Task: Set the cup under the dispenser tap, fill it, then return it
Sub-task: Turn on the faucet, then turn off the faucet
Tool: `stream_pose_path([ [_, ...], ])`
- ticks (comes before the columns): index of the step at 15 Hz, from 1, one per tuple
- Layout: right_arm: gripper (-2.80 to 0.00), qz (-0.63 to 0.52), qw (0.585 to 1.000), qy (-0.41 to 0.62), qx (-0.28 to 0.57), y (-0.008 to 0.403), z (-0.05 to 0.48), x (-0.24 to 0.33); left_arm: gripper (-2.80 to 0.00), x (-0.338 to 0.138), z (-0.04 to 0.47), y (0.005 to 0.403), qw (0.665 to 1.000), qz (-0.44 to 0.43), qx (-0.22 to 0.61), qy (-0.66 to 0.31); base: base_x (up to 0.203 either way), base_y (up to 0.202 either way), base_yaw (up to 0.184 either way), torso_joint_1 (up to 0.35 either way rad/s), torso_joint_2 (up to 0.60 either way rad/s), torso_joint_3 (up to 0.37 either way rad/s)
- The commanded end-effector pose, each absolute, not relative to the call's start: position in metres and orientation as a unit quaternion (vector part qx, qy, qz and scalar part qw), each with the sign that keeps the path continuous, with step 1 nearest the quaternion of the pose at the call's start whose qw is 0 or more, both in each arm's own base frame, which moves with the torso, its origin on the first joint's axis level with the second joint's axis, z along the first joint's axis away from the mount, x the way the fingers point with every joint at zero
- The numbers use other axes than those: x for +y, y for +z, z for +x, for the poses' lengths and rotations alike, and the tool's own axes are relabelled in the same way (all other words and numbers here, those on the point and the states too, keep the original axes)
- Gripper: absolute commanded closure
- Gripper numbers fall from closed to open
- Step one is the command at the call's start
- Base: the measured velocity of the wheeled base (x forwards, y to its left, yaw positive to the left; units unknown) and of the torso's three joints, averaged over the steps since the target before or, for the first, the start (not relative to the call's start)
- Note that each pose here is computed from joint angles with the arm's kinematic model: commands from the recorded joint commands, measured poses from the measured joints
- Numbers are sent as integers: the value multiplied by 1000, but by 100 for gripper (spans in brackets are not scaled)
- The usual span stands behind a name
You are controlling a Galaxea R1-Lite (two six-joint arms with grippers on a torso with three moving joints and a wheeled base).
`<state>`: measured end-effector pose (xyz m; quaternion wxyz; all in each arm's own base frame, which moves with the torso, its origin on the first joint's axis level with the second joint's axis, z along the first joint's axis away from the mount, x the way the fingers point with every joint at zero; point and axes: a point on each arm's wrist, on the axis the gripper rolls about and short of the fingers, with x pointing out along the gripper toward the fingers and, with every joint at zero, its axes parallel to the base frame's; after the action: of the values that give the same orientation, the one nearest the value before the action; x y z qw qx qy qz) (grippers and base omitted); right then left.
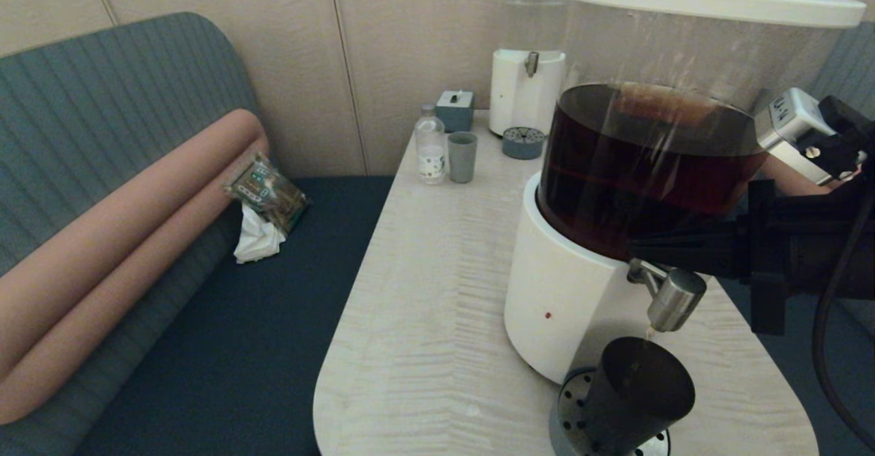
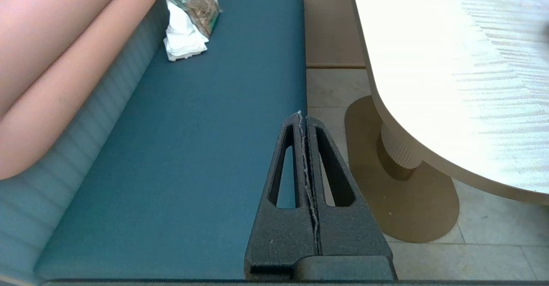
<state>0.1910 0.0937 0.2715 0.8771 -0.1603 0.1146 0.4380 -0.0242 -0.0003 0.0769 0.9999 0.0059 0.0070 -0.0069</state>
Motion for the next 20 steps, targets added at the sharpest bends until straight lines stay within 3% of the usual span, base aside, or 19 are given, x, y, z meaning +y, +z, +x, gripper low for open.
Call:
stream_pose_path([
  [1, 0, -160, 880, 433, 111, 272, 193, 92, 0, 0, -24, 77, 1000, 6, 8, -8, 0, 0, 0, 0, 0, 0],
  [11, 0, -154, 901, 394, 98, 278, 189, 72, 0, 0, -24, 77, 1000, 6, 7, -7, 0, 0, 0, 0, 0, 0],
  [20, 0, -150, 933, 321, 71, 294, 146, 35, 0, 0, -24, 77, 1000, 6, 8, -6, 0, 0, 0, 0, 0, 0],
])
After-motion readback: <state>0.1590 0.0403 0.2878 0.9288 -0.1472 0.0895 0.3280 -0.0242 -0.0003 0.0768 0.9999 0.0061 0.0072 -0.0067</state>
